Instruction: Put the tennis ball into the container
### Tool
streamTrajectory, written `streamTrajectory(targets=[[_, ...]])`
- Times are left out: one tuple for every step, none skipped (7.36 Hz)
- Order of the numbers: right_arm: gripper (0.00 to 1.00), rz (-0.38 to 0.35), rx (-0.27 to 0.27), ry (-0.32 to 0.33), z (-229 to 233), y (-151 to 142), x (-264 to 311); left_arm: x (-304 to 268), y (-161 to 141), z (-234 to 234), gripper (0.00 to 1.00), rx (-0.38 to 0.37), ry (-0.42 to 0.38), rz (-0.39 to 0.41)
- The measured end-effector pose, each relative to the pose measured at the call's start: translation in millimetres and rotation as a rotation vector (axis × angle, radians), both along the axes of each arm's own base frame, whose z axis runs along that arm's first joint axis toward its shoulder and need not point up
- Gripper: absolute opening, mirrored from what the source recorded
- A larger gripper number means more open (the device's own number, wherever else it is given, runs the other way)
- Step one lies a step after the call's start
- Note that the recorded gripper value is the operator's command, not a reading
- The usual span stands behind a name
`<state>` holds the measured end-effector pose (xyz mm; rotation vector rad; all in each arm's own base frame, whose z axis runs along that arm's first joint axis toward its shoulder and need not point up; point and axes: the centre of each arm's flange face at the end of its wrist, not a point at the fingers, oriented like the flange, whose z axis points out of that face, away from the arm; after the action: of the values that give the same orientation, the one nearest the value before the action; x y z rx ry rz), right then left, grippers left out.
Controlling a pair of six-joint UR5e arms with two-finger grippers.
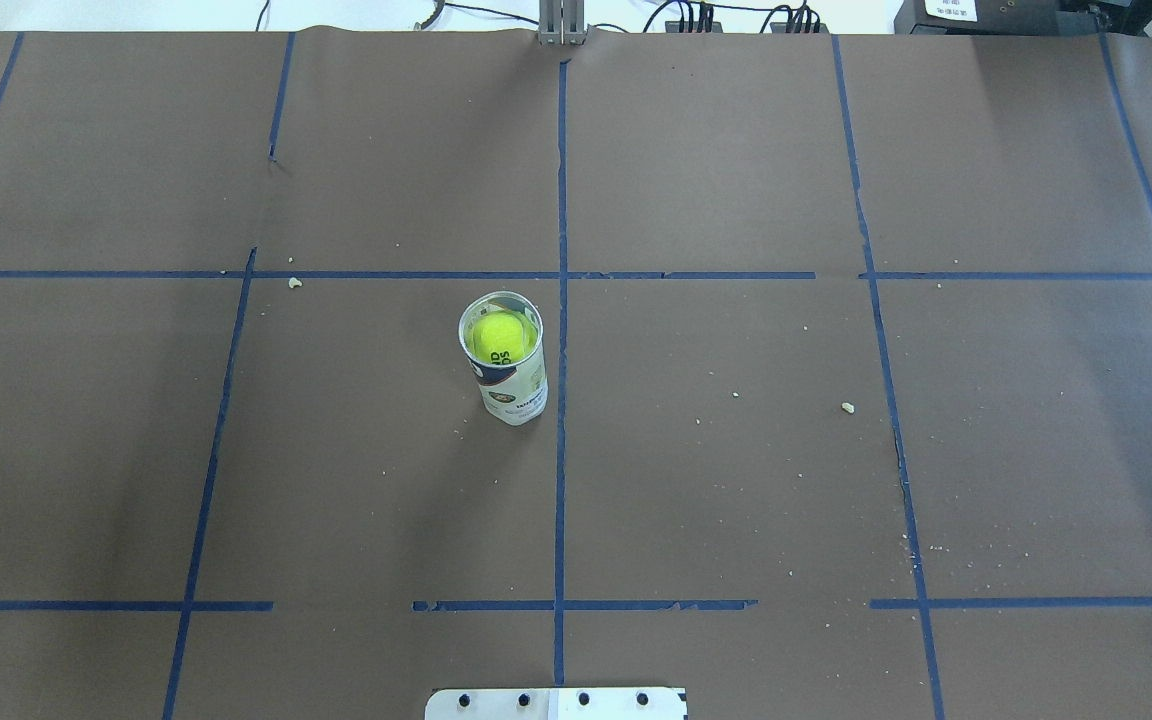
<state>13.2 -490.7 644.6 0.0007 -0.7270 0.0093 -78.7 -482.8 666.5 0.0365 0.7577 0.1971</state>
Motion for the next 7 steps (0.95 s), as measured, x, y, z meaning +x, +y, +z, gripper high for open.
streamTrajectory(targets=[[1.00, 0.000, 0.000, 0.000, 0.0, 0.0, 0.1, 0.0, 3.7, 2.9, 1.00, -0.009, 0.000, -0.001], [1.00, 0.000, 0.000, 0.000, 0.0, 0.0, 0.1, 0.0, 5.1, 3.4, 1.00, -0.015, 0.000, -0.002], [1.00, 0.000, 0.000, 0.000, 0.0, 0.0, 0.1, 0.0, 6.1, 3.4, 1.00, -0.025, 0.001, -0.003], [1.00, 0.000, 0.000, 0.000, 0.0, 0.0, 0.1, 0.2, 7.9, 3.3, 1.00, -0.045, 0.002, -0.004], [1.00, 0.000, 0.000, 0.000, 0.0, 0.0, 0.1, 1.1, 9.7, 4.4, 1.00, -0.067, 0.015, -0.005], [1.00, 0.000, 0.000, 0.000, 0.0, 0.0, 0.1, 2.6, 10.8, 6.3, 1.00, -0.083, 0.036, -0.008], [1.00, 0.000, 0.000, 0.000, 0.0, 0.0, 0.1, 3.8, 11.4, 7.9, 1.00, -0.092, 0.053, -0.011]])
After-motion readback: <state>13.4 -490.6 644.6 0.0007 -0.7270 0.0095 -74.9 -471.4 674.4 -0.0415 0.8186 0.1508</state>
